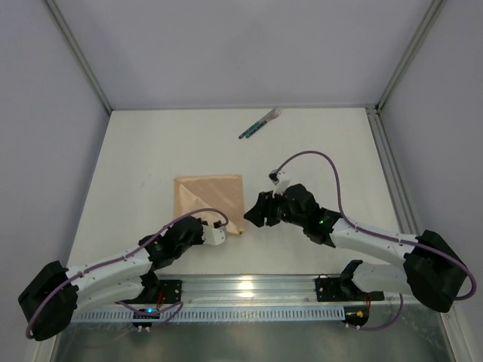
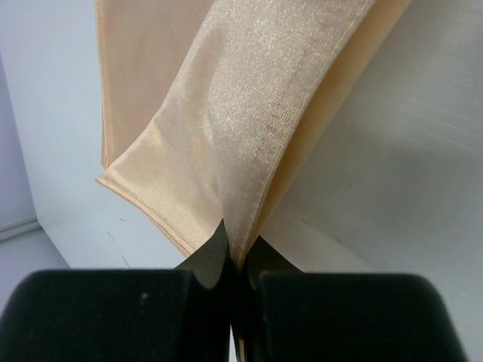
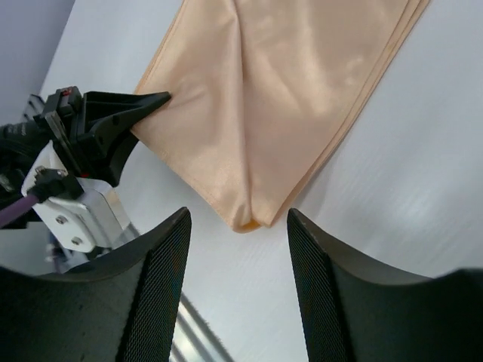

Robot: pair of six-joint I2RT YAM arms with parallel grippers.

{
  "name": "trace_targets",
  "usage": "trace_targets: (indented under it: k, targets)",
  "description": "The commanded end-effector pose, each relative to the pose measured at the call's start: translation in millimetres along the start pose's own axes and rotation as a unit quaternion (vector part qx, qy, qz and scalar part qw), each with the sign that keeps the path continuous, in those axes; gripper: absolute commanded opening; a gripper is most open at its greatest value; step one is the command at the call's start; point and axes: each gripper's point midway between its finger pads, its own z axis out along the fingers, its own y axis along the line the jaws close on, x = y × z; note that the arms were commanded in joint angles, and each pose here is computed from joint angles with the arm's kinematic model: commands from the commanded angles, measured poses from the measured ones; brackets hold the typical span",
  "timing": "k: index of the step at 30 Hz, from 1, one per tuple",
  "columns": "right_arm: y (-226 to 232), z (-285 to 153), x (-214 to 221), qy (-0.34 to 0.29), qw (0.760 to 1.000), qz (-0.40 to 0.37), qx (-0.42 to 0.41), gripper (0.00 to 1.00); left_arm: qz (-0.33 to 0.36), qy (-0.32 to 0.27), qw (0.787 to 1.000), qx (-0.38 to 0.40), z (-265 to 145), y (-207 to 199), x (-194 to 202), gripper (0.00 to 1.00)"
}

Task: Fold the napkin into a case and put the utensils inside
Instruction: Pick up the upper triangle-folded napkin from the center of the board.

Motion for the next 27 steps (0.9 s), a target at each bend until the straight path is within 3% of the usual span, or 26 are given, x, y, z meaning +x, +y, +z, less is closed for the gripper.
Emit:
trace_targets:
  k: [1, 2, 3, 6, 7, 8, 10, 22, 27]
  targets:
    - [-5, -19, -27, -0.083, 0.982, -0.169, 0.030, 0.58, -0.020, -0.016, 1.000, 0.007, -5, 9, -13, 0.00]
    - [1, -22, -36, -0.113, 0.971, -0.209, 0.037, 0.58, -0.021, -0.014, 1.000, 0.008, -6, 10, -12, 0.00]
    - [5, -24, -39, -0.124, 0.946, -0.297, 0.043, 0.58, -0.022, -0.013, 1.000, 0.008, -6, 9, -11, 0.00]
    - [40, -25, -16, -0.142, 0.888, -0.437, 0.015, 0.58, -0.028, -0.010, 0.999, 0.013, -7, 10, -11, 0.00]
    - [34, -24, -2, -0.131, 0.852, -0.506, 0.019, 0.59, -0.030, -0.010, 0.999, 0.015, -8, 10, -12, 0.00]
    - [52, -27, 5, -0.153, 0.832, -0.534, -0.004, 0.59, -0.031, -0.008, 0.999, 0.016, -8, 11, -12, 0.00]
    - [44, -26, 21, -0.150, 0.801, -0.580, -0.007, 0.62, -0.036, -0.011, 0.999, 0.015, -10, 14, -14, 0.00]
    - [48, 22, 38, -0.167, 0.742, -0.649, 0.026, 0.68, -0.049, -0.008, 0.998, 0.026, -11, 12, -15, 0.00]
    - [46, 44, 46, -0.157, 0.739, -0.655, 0.037, 0.69, -0.050, -0.007, 0.998, 0.029, -12, 12, -15, 0.00]
